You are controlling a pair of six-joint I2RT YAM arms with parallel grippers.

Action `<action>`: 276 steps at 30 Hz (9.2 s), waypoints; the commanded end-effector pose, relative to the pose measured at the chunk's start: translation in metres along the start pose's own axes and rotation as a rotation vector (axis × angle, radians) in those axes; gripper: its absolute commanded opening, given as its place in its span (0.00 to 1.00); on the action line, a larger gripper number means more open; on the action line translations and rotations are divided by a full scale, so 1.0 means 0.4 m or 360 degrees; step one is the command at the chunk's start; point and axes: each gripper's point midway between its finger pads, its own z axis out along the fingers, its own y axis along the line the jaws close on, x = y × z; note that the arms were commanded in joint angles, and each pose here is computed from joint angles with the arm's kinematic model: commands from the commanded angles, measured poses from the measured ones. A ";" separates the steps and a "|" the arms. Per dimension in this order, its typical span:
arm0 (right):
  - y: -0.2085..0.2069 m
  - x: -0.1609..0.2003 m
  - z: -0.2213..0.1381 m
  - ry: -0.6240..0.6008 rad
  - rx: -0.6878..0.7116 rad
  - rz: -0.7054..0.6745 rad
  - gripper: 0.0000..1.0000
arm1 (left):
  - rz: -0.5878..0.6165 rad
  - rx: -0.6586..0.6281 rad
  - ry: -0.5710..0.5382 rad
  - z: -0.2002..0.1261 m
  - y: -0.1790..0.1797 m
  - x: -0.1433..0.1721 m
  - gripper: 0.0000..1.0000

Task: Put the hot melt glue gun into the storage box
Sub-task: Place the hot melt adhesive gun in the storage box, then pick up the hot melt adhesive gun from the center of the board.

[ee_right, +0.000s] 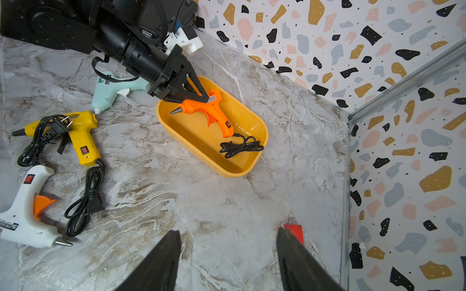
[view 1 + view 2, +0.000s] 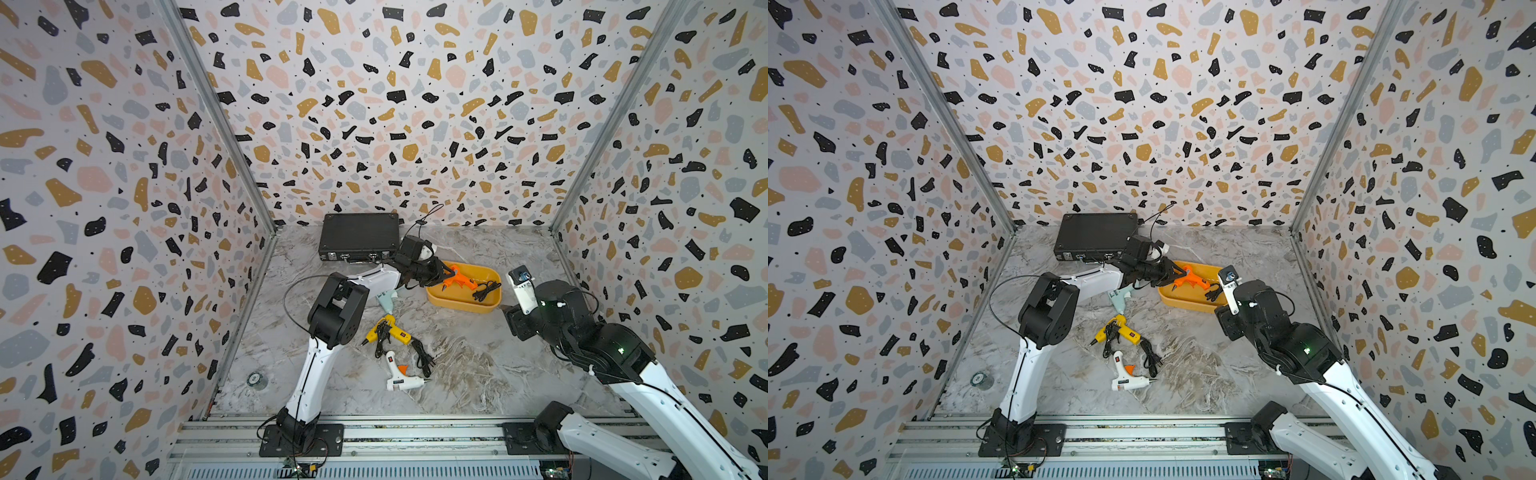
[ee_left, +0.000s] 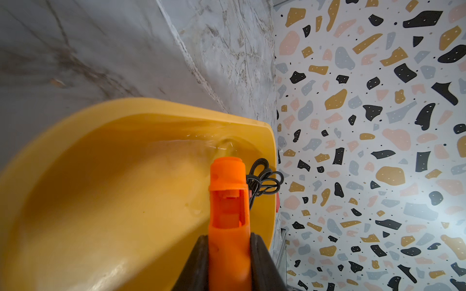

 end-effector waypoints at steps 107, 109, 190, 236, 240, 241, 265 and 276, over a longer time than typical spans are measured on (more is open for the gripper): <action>0.489 0.054 0.316 0.0803 -0.0558 0.0100 0.62 | 0.0164 -0.1327 -0.0512 -0.947 0.116 0.460 0.78; 0.487 0.047 0.323 0.0821 -0.0514 0.0047 0.59 | 0.0146 -0.1266 -0.0533 -0.946 0.100 0.467 0.76; 0.597 -0.115 0.040 0.0978 -0.0928 0.0724 0.00 | 0.0362 -0.1145 -0.0643 -1.087 -0.063 0.552 0.68; 0.435 -0.206 0.293 0.1150 -0.0986 0.2118 0.00 | 0.0390 -0.0171 -0.0284 -0.573 -0.258 0.371 0.64; 0.434 -0.211 0.284 0.1148 -0.1003 0.2112 0.00 | 0.0402 -0.0188 -0.0264 -0.548 -0.254 0.379 0.62; 0.435 -0.215 0.281 0.1143 -0.1012 0.2107 0.00 | 0.0406 -0.0191 -0.0254 -0.540 -0.252 0.383 0.62; 0.429 -0.237 0.208 0.1117 -0.1151 0.2018 0.00 | 0.0561 -0.0298 -0.0290 -0.516 -0.274 0.323 0.14; 0.323 -0.246 0.175 0.0938 -0.1167 0.1880 0.30 | 0.0713 -0.0153 -0.0251 -0.569 -0.340 0.272 0.00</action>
